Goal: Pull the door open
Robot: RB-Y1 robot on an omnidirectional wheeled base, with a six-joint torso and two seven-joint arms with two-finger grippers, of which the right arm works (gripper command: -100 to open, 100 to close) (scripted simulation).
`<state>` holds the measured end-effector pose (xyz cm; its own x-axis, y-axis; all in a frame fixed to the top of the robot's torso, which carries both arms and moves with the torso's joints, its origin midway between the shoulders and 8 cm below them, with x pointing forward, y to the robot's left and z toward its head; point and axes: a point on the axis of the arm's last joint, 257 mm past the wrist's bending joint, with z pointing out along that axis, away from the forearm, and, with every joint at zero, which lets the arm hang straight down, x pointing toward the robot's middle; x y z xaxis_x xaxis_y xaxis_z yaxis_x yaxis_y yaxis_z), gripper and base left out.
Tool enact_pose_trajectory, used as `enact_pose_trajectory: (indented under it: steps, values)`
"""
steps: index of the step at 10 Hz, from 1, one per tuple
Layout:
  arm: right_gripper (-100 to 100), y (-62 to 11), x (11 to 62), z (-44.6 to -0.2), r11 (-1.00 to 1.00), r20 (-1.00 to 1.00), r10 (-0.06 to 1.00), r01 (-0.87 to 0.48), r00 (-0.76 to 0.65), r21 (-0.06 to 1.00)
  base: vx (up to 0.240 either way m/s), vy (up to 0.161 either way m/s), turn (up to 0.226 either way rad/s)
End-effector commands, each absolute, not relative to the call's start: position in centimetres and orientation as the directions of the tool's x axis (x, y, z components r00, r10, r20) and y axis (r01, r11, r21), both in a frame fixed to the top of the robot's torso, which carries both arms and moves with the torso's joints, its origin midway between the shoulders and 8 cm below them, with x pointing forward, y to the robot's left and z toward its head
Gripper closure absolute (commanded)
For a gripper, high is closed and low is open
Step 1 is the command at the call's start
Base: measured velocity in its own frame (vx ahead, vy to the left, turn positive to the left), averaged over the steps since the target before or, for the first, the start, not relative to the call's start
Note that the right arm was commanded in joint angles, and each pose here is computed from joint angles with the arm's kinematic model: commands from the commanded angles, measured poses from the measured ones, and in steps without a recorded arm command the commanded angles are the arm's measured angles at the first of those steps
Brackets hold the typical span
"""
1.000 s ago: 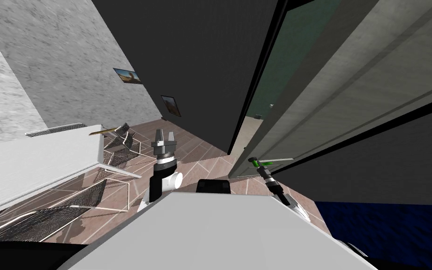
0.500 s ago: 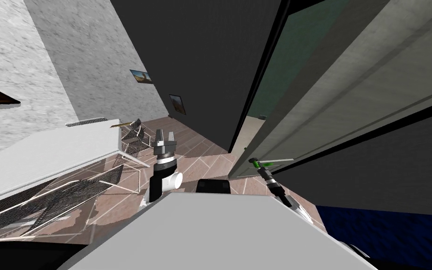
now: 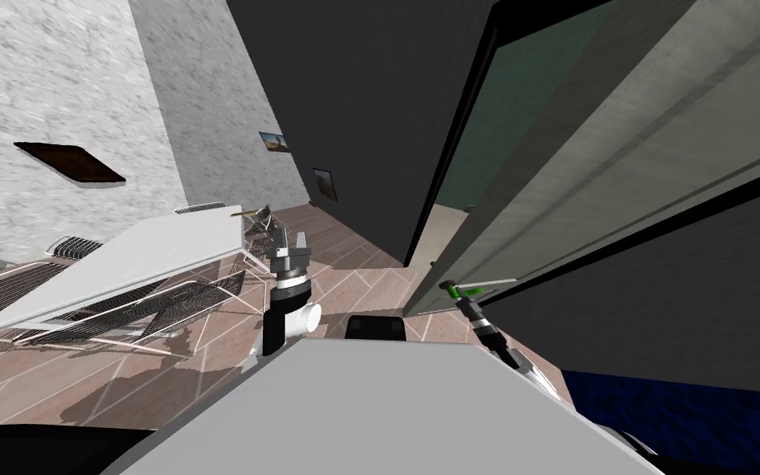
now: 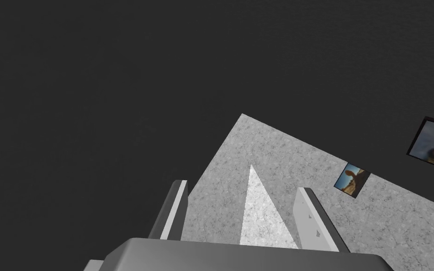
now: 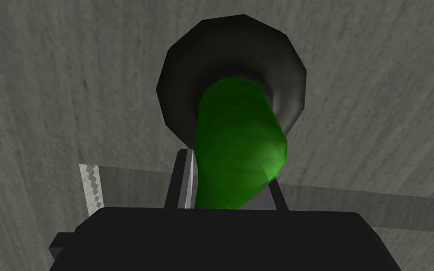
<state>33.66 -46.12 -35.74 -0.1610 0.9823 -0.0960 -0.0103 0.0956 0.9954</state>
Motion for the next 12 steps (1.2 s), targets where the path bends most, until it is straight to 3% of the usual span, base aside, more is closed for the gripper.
enact_pose_trajectory:
  steps: [1,4,12]
  values:
    - [100,-46.2,33.4,-35.5,0.097,-0.098,0.981,-0.016,-0.167,0.995,-0.189,-0.104,0.13]
    - [100,-45.9,33.0,-35.9,0.091,-0.091,0.981,-0.009,-0.174,0.996,-0.131,-0.069,0.124]
    - [100,-46.5,32.1,-35.6,0.096,-0.097,0.978,-0.016,-0.183,0.995,-0.212,-0.089,0.174]
